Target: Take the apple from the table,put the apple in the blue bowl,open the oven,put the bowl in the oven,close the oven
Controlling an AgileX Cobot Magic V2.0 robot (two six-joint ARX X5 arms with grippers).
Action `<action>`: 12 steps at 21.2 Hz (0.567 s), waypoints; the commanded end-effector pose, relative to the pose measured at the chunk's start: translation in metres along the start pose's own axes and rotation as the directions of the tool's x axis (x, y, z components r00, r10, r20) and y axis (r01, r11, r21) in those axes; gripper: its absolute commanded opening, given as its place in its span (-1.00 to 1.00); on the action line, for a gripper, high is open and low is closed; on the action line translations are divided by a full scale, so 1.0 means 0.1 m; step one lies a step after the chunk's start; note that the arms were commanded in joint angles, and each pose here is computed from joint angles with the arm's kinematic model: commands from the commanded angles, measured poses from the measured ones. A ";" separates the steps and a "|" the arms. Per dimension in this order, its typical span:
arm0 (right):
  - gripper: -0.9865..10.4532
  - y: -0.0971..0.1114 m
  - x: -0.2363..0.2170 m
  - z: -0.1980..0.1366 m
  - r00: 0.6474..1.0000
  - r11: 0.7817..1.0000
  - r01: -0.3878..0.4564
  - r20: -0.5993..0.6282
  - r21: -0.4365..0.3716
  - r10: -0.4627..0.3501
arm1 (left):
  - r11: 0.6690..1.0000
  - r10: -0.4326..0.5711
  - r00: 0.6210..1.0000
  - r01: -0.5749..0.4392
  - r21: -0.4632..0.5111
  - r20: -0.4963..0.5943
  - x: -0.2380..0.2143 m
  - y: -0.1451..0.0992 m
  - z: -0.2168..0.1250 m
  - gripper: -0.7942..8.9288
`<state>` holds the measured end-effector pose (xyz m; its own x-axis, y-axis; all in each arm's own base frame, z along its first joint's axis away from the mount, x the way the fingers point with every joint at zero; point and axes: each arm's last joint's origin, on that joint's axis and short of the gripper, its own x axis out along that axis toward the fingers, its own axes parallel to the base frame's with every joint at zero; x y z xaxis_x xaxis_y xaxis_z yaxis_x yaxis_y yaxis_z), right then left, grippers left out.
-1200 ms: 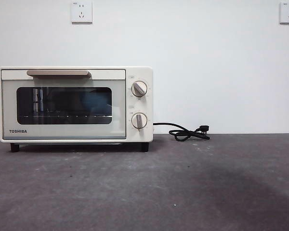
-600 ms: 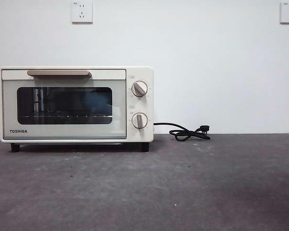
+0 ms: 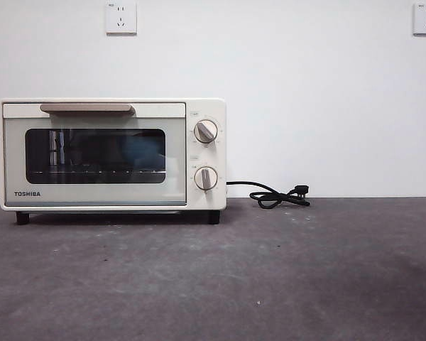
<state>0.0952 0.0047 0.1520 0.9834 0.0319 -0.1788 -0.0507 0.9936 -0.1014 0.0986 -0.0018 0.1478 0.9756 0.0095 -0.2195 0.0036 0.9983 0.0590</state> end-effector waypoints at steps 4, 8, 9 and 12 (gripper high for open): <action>-0.83 0.00 0.01 -0.03 1.000 1.000 0.010 -0.007 -0.019 -0.010 | 1.000 -0.001 1.000 0.001 -0.001 -0.003 0.01 0.00 -0.03 -0.84; -0.83 0.00 0.01 -0.02 1.000 0.999 0.012 -0.002 0.041 -0.012 | 1.000 -0.001 1.000 0.001 -0.001 -0.003 0.01 0.00 -0.03 -0.84; -0.83 0.00 0.01 -0.02 1.000 0.999 0.015 -0.003 0.041 -0.015 | 1.000 -0.001 1.000 0.001 -0.001 -0.003 0.01 0.00 -0.03 -0.84; -0.82 -0.01 0.01 -0.02 1.000 0.999 0.015 -0.002 0.041 -0.015 | 1.000 -0.001 1.000 0.001 -0.001 -0.003 0.01 0.00 -0.03 -0.84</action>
<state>0.0953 0.0042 0.1522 0.9839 0.0224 -0.1773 -0.0363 0.9965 -0.0751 0.0986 -0.0018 0.1479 0.9757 0.0095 -0.2191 0.0036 0.9983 0.0590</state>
